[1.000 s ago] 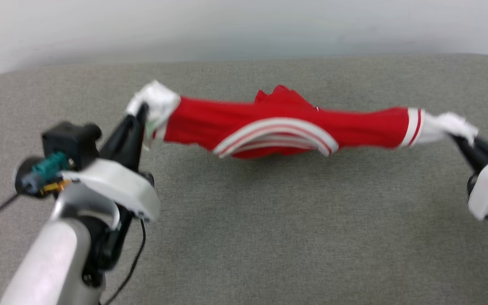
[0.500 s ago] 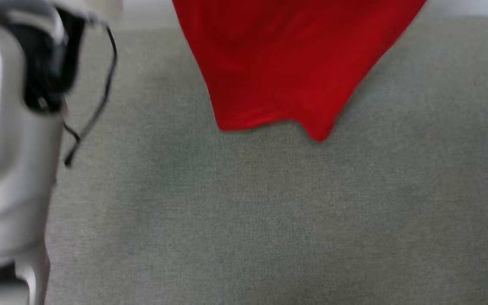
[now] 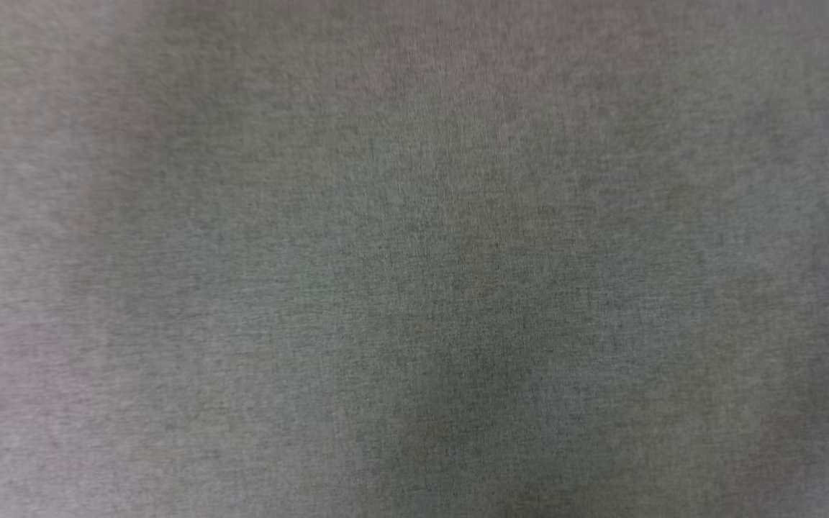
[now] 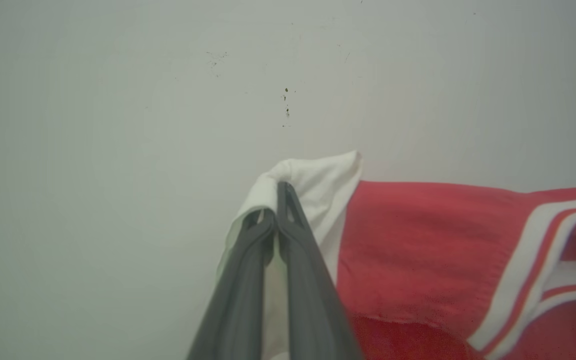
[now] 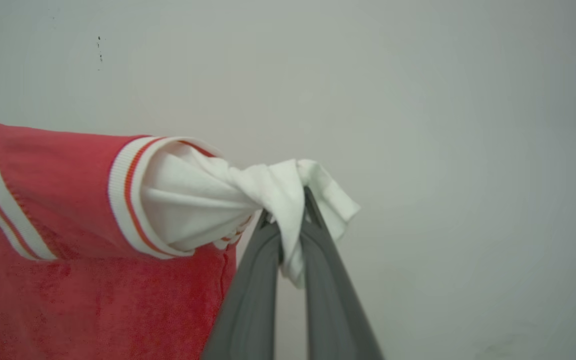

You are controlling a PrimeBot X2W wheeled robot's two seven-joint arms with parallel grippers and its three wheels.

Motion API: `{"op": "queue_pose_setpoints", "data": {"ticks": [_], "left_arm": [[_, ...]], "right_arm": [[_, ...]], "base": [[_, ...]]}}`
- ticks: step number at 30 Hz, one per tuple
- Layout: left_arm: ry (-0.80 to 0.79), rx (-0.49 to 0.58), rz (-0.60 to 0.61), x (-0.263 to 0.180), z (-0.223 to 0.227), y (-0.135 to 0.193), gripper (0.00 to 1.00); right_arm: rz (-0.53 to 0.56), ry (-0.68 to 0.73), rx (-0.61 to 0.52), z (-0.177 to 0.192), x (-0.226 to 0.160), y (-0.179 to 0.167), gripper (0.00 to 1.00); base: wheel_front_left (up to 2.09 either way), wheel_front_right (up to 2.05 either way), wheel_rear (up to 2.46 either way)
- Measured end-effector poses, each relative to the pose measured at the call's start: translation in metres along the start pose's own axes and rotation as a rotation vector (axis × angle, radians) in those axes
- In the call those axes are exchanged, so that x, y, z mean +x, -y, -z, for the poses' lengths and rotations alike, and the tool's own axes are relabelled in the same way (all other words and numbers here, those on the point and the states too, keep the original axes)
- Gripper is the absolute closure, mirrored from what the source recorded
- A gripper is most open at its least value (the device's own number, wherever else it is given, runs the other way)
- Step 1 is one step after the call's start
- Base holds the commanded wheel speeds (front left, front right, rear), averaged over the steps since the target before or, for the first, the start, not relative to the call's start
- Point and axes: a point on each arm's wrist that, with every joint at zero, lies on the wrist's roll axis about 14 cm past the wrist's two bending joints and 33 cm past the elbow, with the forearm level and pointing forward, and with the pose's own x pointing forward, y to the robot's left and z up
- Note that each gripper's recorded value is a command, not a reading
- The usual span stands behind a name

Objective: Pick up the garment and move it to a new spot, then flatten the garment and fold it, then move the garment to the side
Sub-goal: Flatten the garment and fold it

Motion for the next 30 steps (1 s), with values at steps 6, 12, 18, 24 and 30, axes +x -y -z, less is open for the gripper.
{"op": "queue_pose_setpoints", "data": {"ticks": [6, 12, 18, 24, 30], "left_arm": [[-0.12, -0.022, -0.021, 0.002, 0.082, -0.009, 1.0], [-0.285, -0.073, -0.051, -0.024, 0.168, -0.014, 1.0], [-0.435, -0.136, -0.096, -0.066, 0.225, -0.016, 1.0], [-0.573, -0.204, -0.139, -0.13, 0.263, -0.011, 1.0], [-0.677, -0.255, -0.189, -0.199, 0.27, -0.007, 1.0]], "right_arm": [[-0.029, -0.086, 0.0, 0.062, 0.022, -0.011, 1.0], [-0.072, -0.232, 0.036, 0.14, 0.022, -0.036, 1.0], [-0.099, -0.376, 0.065, 0.198, 0.002, -0.057, 1.0], [-0.085, -0.533, 0.119, 0.254, -0.052, -0.065, 1.0], [-0.062, -0.634, 0.175, 0.277, -0.117, -0.069, 1.0]], "base": [[0.0, 0.0, 0.0], [0.0, 0.0, 0.0], [0.0, 0.0, 0.0], [0.0, 0.0, 0.0], [0.0, 0.0, 0.0]]}}
